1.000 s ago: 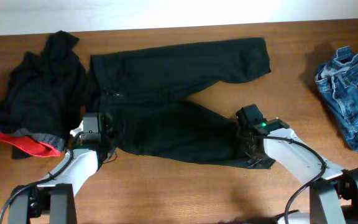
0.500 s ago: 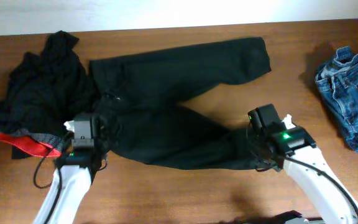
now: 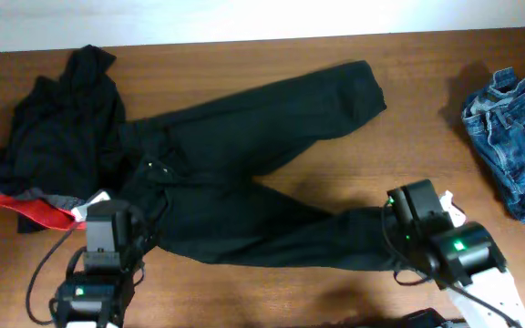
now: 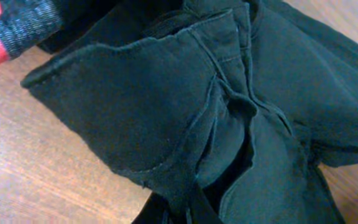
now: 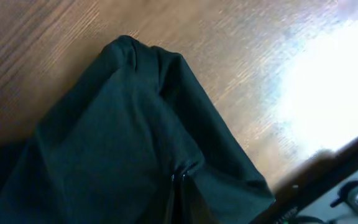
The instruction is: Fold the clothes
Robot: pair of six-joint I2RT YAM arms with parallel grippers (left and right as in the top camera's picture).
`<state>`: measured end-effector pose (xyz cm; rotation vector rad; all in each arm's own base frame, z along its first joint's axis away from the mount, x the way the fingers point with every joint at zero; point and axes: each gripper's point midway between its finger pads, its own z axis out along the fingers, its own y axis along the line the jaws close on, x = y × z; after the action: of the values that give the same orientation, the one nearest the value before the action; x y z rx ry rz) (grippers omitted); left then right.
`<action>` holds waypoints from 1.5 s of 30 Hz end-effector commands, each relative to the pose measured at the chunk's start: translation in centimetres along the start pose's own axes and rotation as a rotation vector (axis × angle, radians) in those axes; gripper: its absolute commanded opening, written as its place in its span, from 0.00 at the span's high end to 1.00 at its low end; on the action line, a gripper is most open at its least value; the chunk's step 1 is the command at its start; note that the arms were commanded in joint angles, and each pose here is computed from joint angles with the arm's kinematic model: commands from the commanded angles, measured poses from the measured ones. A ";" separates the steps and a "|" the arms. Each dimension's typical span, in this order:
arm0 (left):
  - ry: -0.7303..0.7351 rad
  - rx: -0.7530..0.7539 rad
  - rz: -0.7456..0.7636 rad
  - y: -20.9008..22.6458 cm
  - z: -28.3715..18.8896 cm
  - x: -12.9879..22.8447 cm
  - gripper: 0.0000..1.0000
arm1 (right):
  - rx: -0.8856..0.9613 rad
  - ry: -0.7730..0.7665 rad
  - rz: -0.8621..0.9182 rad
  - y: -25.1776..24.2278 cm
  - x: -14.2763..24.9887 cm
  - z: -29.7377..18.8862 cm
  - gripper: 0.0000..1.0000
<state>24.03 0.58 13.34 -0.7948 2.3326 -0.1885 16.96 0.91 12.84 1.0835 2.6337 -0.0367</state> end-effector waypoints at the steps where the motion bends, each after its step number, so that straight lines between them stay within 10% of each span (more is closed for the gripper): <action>1: -0.039 -0.020 0.015 0.7 -1.0 -0.4 0.99 | -0.026 -0.037 -0.002 -0.8 -0.2 -1.4 0.96; 16: -0.292 -0.052 -0.025 0.3 -1.4 -6.0 0.99 | -0.295 -0.342 -0.167 11.0 -9.2 -0.2 0.96; 29: -0.279 -0.024 0.030 -4.9 8.1 -7.0 0.99 | -0.277 -0.486 -0.095 14.2 -20.3 1.8 0.96; 45: -0.672 -0.033 -0.090 -7.5 7.4 -13.0 0.99 | -0.436 -0.703 -0.029 20.3 -26.4 5.0 0.96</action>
<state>40.31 0.23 16.64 -0.7615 1.7519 -0.0525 49.01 -1.37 16.05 0.6782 1.9837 0.1880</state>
